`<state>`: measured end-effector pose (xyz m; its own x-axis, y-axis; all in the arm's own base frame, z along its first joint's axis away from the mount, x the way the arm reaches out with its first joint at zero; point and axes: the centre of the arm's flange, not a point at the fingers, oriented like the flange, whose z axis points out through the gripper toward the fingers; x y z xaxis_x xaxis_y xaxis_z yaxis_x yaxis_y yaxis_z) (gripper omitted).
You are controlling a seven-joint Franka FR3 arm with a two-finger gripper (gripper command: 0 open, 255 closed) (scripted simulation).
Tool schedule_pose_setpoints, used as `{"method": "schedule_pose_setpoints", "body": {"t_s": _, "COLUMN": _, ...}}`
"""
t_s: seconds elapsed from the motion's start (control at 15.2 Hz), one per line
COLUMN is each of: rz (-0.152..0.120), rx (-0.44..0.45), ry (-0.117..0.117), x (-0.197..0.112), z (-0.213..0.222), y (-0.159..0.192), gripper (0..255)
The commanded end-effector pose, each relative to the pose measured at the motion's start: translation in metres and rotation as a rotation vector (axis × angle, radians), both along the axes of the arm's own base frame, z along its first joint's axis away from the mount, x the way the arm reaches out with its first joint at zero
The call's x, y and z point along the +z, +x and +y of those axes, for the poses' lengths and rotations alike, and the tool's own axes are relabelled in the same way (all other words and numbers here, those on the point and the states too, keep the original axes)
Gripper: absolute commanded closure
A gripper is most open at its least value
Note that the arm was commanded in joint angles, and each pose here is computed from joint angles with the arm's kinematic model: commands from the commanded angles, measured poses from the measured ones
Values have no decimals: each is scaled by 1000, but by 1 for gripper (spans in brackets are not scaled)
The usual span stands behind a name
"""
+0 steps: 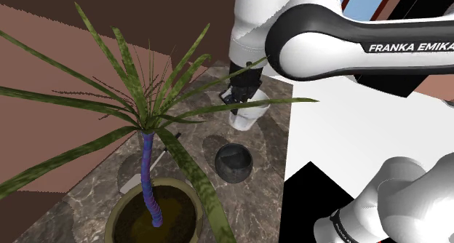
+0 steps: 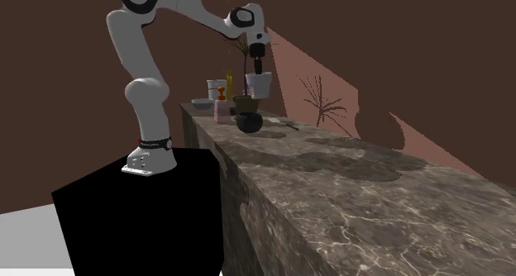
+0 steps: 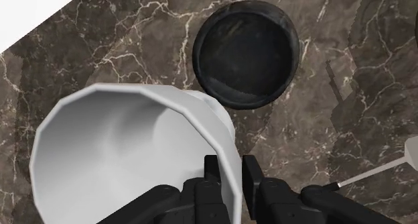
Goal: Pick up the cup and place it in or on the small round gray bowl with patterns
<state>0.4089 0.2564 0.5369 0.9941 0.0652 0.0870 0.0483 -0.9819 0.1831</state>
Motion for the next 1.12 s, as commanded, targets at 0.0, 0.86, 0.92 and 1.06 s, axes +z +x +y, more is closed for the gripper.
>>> {"method": "schedule_pose_setpoints", "body": {"t_s": 0.0, "rz": 0, "rx": -1, "ry": 0, "x": 4, "z": 19, "y": -22, "gripper": 255}}
{"method": "schedule_pose_setpoints", "body": {"t_s": 0.86, "rz": 0, "rx": -1, "ry": 0, "x": -45, "z": 46, "y": -56, "gripper": 255}}
{"method": "schedule_pose_setpoints", "body": {"t_s": 0.92, "rz": 0, "rx": -1, "ry": 0, "x": -51, "z": 46, "y": -56, "gripper": 255}}
{"method": "schedule_pose_setpoints", "body": {"t_s": 1.06, "rz": 0, "rx": -1, "ry": 0, "x": -61, "z": 46, "y": -56, "gripper": 255}}
